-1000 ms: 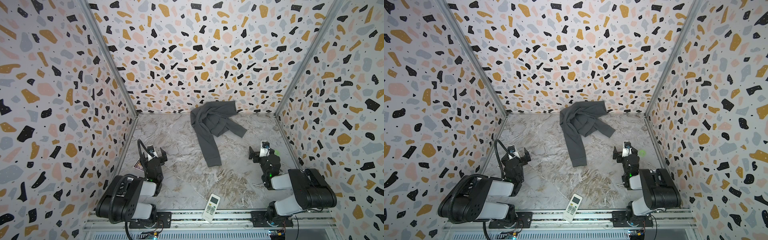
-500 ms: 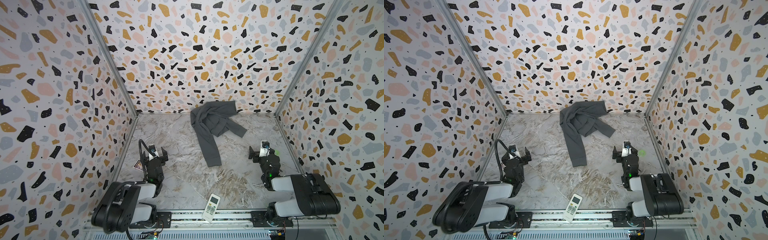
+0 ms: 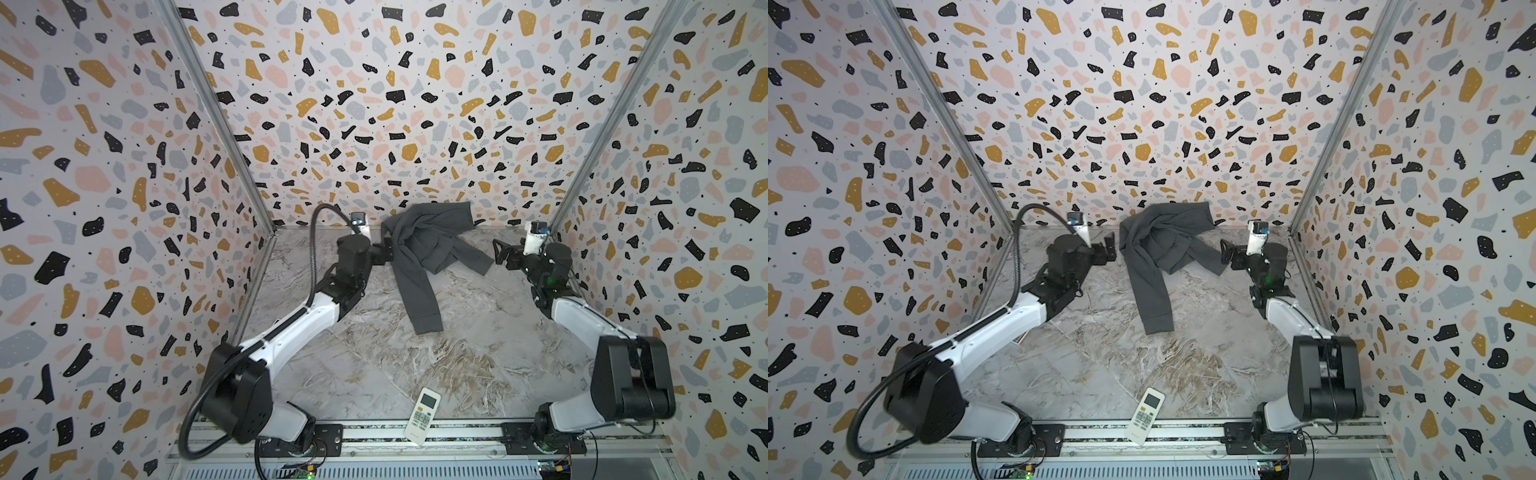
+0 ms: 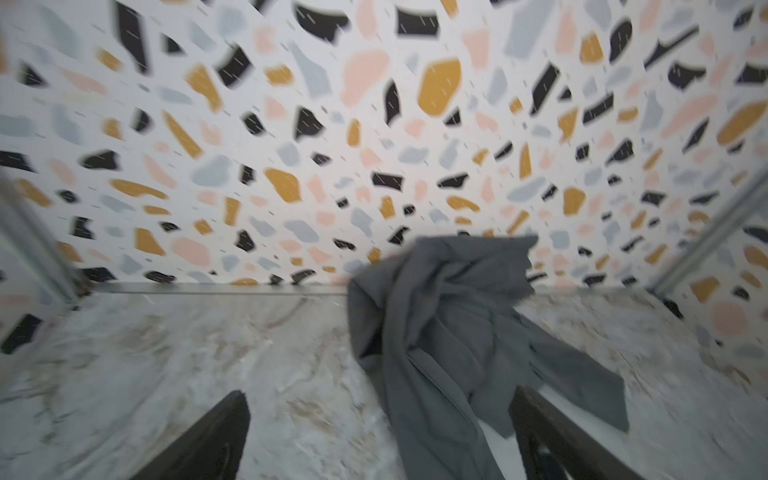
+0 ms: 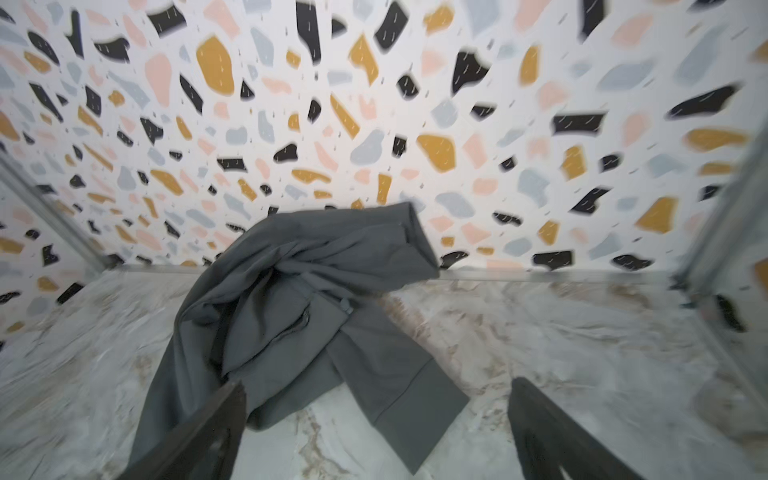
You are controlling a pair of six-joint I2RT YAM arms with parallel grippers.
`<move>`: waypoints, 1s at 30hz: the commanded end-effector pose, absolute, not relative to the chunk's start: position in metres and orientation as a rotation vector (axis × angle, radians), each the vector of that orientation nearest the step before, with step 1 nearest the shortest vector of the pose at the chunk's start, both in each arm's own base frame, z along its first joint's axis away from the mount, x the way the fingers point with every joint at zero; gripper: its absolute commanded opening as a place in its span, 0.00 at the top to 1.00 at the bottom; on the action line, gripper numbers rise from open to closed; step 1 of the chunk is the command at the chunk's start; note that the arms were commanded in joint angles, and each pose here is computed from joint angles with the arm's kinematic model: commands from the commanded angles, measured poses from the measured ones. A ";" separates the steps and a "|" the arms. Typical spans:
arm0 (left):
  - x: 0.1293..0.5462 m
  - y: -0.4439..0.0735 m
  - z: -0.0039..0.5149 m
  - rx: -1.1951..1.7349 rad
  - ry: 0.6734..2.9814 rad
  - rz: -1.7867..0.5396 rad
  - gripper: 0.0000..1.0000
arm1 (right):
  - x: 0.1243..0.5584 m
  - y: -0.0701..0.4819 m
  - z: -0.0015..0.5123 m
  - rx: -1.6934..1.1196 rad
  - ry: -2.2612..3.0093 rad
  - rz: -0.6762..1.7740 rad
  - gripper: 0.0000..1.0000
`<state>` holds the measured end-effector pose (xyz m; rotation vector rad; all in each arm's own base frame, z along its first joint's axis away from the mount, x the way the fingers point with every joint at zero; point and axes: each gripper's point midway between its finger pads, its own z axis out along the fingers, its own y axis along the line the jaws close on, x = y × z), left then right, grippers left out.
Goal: Zip up the jacket
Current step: 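Grasp the grey jacket's front edges with both grippers and lift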
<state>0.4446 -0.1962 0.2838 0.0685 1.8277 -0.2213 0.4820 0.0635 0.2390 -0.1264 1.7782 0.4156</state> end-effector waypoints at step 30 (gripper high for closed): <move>0.520 -0.238 0.059 0.183 2.423 -0.284 0.00 | 0.543 0.147 -0.009 -0.575 2.641 0.182 0.63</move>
